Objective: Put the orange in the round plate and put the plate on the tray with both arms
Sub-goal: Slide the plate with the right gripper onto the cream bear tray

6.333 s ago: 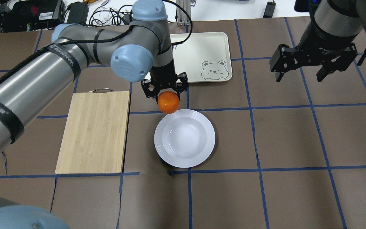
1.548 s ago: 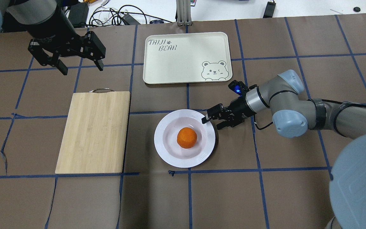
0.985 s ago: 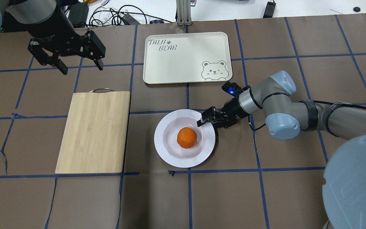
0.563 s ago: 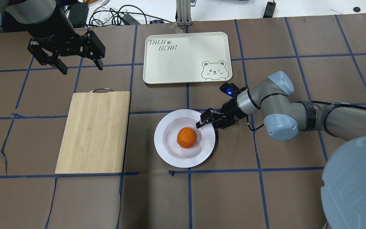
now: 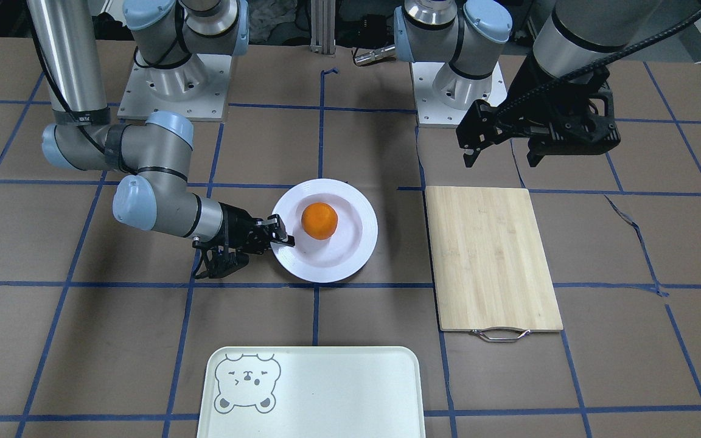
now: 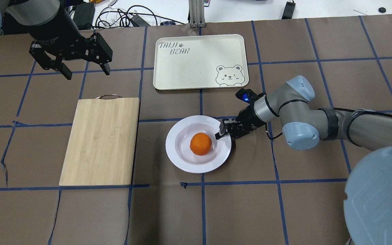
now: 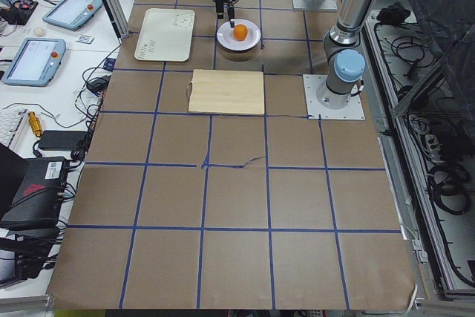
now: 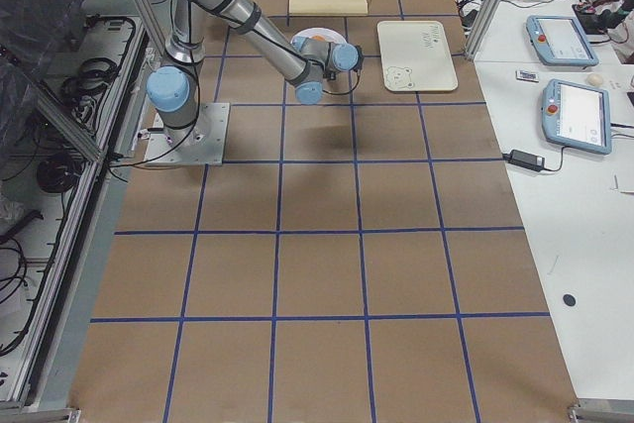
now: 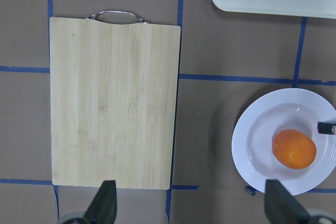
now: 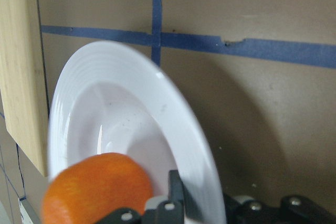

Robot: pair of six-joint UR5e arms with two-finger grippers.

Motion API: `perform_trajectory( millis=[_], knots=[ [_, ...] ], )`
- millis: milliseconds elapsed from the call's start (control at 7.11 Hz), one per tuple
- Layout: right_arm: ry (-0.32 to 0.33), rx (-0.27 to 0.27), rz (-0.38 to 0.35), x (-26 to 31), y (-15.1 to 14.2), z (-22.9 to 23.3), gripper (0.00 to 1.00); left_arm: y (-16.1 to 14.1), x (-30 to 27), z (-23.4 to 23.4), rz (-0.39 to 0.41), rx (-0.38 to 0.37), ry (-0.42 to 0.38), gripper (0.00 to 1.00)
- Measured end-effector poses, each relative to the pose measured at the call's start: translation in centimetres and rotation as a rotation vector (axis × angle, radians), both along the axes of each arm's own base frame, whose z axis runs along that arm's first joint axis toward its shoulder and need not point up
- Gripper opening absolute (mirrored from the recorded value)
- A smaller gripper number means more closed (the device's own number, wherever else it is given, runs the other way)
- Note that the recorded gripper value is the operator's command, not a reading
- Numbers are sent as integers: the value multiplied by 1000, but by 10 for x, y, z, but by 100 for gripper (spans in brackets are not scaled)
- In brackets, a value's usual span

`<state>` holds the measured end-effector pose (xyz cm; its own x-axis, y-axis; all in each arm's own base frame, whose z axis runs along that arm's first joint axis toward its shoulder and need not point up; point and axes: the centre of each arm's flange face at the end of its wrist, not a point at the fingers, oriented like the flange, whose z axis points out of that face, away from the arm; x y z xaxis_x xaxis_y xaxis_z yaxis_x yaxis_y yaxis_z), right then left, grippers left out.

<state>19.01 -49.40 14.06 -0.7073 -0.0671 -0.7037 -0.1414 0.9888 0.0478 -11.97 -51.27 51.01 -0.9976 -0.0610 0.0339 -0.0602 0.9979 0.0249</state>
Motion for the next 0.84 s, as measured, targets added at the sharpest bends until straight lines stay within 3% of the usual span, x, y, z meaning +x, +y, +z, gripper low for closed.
perform_trajectory(
  millis=[422,563,844],
  knots=[
    [-3,-23,-6,-1,-6,9,0,0,0,0,-2,0,-1,100],
    [-1,-58,-4,-2,-9,15,0,0,0,0,-2,0,-1,100],
    [12,-192,0,-3,-22,36,0,0,0,-1,-3,1,-1,100]
  ],
)
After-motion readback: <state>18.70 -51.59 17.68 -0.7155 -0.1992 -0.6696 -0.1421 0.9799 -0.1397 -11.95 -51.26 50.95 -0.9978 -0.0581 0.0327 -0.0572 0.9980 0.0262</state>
